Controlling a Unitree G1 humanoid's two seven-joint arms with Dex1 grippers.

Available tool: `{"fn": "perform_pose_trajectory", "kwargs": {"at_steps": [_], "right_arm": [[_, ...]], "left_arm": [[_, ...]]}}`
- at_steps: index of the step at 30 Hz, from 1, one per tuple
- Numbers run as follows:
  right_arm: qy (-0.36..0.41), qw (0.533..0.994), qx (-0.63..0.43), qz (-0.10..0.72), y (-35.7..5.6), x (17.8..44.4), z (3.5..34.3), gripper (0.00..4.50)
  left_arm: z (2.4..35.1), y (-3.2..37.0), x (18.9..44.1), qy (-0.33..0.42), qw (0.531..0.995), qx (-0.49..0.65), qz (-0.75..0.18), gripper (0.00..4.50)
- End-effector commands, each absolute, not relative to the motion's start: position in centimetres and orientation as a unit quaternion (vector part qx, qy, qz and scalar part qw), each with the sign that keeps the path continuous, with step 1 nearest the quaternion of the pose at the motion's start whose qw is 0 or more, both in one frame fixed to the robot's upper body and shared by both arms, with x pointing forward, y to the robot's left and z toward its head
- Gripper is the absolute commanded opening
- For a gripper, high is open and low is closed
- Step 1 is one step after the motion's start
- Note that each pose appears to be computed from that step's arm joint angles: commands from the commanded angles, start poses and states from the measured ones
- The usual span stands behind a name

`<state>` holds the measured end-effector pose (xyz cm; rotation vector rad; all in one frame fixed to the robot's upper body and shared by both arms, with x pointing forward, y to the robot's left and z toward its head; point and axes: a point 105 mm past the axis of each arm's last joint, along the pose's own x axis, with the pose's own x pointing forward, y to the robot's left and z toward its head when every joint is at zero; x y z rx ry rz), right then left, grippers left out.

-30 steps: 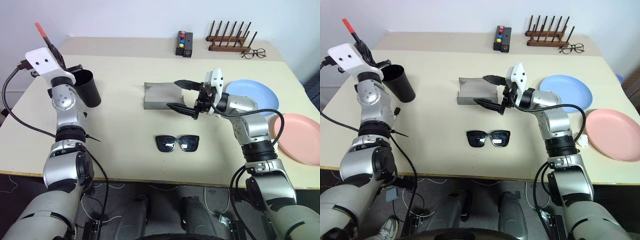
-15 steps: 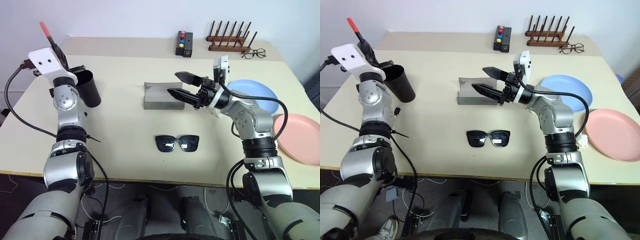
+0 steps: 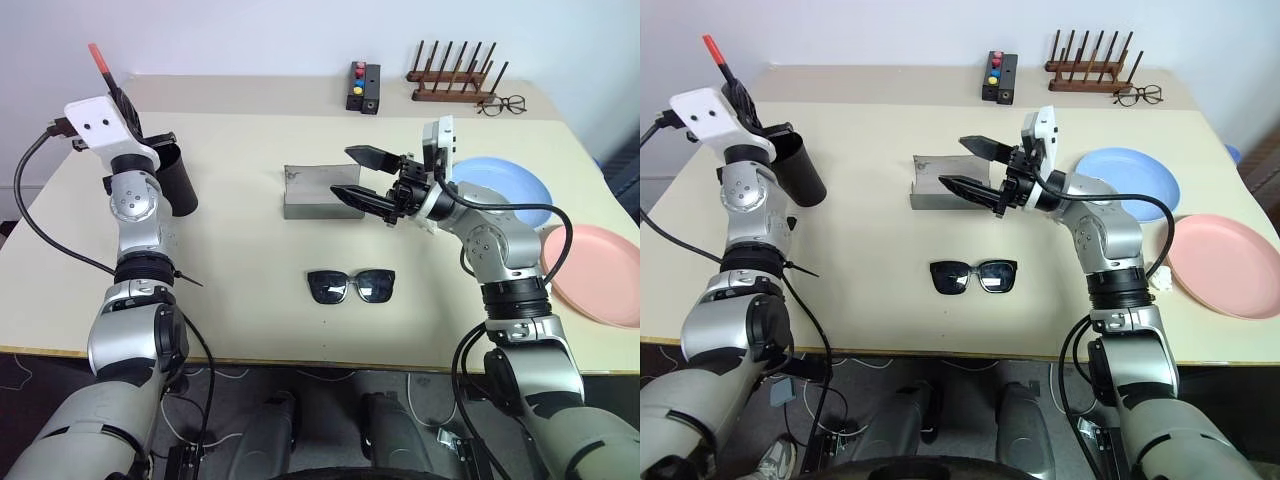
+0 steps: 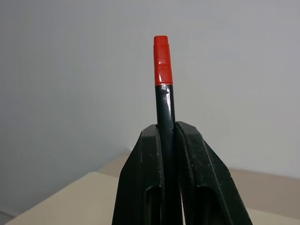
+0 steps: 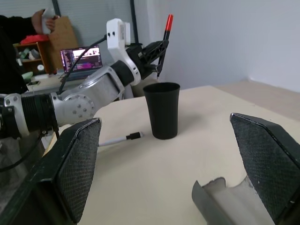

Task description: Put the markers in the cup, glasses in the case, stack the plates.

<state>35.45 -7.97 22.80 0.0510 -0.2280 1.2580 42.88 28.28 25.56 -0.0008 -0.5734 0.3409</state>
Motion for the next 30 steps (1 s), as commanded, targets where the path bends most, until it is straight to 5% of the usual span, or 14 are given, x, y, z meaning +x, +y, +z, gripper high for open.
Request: {"fn": "perform_pose_trajectory", "kwargs": {"at_steps": [1, 15, 24, 30], "right_arm": [[-0.141, 0.792, 0.01, 0.594, -7.6, 34.7, 24.3, 4.5], [-0.142, 0.793, 0.011, 0.593, -7.6, 34.6, 24.4, 4.5], [-0.142, 0.793, 0.013, 0.592, -7.5, 34.8, 24.4, 4.5], [-0.142, 0.795, 0.012, 0.59, -7.5, 35.0, 24.4, 4.5]], "left_arm": [[27.7, 28.4, 42.4, -0.315, 0.934, 0.014, 0.166, 0.04], [26.0, 28.4, 42.1, -0.302, 0.938, 0.04, 0.164, 0.04], [26.0, 28.1, 41.8, -0.309, 0.937, 0.044, 0.154, 4.21], [27.7, 27.4, 41.0, -0.341, 0.932, 0.019, 0.12, 4.43]]}}
